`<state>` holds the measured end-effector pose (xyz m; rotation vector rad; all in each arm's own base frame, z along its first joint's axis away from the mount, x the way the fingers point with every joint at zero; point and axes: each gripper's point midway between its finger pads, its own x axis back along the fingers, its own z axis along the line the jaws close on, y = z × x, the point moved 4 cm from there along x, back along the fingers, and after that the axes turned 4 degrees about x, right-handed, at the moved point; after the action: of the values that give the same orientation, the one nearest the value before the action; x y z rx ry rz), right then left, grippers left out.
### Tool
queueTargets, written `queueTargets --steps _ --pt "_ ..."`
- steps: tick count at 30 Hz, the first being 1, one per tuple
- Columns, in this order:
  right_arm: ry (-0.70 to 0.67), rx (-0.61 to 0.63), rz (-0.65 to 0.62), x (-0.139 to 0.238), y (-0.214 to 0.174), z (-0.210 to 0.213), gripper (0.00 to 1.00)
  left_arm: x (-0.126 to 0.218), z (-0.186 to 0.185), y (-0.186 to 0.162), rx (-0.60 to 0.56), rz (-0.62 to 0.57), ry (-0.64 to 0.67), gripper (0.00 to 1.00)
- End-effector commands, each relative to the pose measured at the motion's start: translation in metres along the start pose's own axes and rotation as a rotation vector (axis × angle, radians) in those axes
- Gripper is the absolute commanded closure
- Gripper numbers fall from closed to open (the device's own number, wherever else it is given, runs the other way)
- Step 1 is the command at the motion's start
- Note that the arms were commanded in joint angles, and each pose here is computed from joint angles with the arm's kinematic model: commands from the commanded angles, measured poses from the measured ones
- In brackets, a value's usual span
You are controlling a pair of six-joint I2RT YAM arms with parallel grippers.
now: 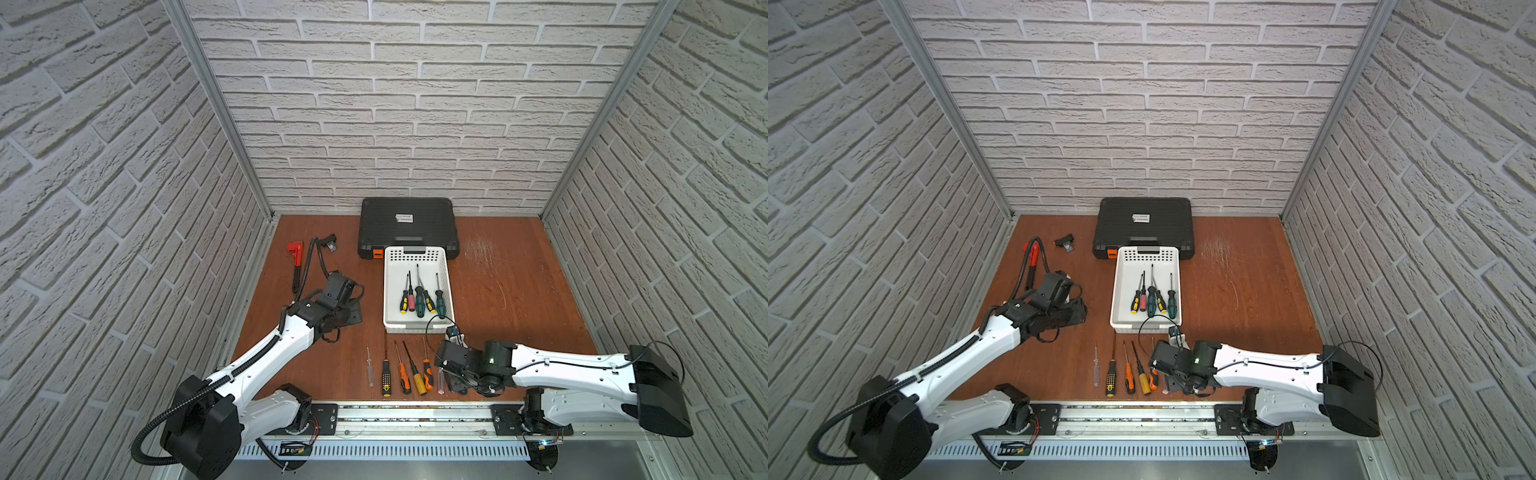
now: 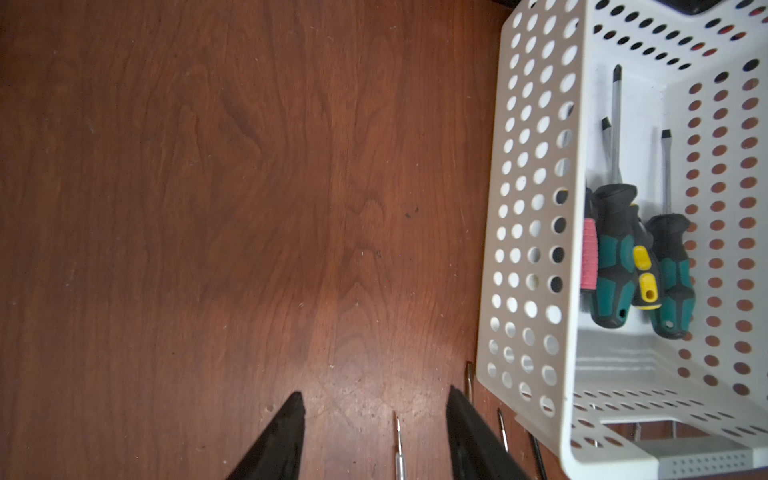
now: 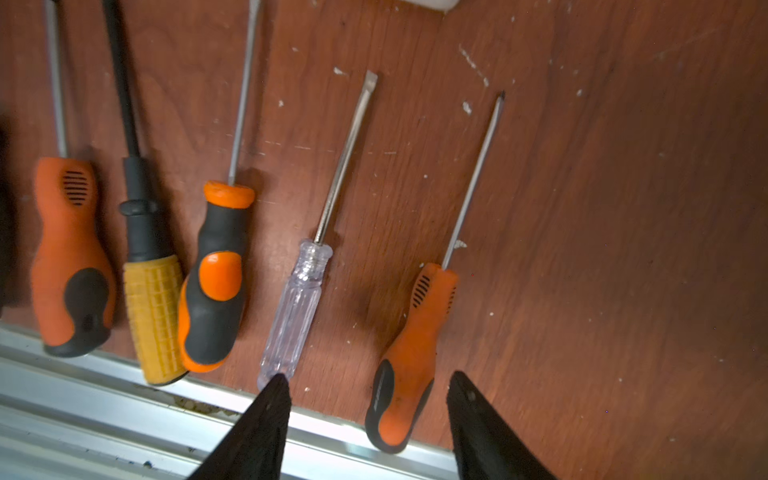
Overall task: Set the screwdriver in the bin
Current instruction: 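Close the right gripper on the orange-handled screwdriver and lift it, then carry the orange-handled screwdriver over the bin with the right gripper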
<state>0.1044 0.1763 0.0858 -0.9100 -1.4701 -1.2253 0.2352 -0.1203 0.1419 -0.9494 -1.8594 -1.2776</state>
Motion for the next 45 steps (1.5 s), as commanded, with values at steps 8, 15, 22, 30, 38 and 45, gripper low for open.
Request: queueTargets --steps 8,15,22,30,38,45 --pt "0.02 -0.122 0.065 -0.02 -0.006 -0.008 0.41 0.001 0.004 0.001 0.048 -0.04 -0.027 0.45" --pt "0.027 -0.138 0.122 -0.035 -0.012 -0.009 0.48 0.0 0.006 -0.002 0.057 -0.033 -0.02 0.45" --pt "0.03 -0.168 0.157 -0.044 -0.017 -0.014 0.67 0.001 0.007 -0.001 0.059 -0.036 -0.013 0.45" --pt "0.011 -0.236 0.131 -0.039 -0.015 -0.036 0.94 0.003 0.007 0.0 0.066 -0.043 -0.012 0.45" --pt "0.056 -0.329 0.059 -0.013 0.0 -0.061 0.95 0.006 0.009 0.001 0.078 -0.059 -0.012 0.45" --pt "0.008 -0.219 -0.16 0.056 0.076 -0.074 0.95 0.009 0.009 0.001 0.094 -0.064 -0.013 0.46"
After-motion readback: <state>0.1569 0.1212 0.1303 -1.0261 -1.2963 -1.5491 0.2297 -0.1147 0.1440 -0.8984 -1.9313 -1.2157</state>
